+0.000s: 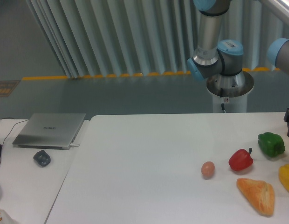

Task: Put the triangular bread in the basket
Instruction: 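Move the gripper down toward the orange triangular bread, then lower the open gripper over the triangular bread beside the red pepper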

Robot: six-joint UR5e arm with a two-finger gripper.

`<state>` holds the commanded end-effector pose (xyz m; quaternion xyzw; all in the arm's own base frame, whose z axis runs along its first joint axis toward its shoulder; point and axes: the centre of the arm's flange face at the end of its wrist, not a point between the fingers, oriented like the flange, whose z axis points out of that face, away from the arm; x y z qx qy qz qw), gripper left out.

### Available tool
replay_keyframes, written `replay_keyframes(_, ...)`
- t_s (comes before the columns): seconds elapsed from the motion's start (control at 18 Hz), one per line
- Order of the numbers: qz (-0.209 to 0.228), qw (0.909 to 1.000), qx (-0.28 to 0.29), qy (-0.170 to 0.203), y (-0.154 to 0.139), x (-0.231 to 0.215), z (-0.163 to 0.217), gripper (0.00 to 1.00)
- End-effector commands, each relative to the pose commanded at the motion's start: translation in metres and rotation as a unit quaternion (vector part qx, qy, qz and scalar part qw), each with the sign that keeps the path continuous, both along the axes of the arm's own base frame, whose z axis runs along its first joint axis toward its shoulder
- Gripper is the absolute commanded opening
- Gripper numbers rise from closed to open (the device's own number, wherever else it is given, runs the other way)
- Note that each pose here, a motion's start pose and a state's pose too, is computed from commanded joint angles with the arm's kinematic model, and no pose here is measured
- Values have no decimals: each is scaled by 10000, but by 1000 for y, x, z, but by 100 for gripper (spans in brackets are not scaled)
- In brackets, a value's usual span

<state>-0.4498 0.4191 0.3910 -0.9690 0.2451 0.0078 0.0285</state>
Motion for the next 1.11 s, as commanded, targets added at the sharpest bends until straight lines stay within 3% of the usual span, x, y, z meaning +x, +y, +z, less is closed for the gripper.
replay_keyframes(0.22, 1031, 9945, 160, 116, 26, 28, 6, 100)
replay_keyframes(0.33, 1541, 9873, 340, 166, 47, 36, 2, 100)
replay_keyframes(0.56, 2337, 9707, 554, 16, 64, 38, -11, 100)
replay_keyframes(0.67, 2491, 9668, 576, 2, 73, 38, -25, 100)
replay_keyframes(1.11, 2266, 9731, 384, -134, 100, 48, -71, 100)
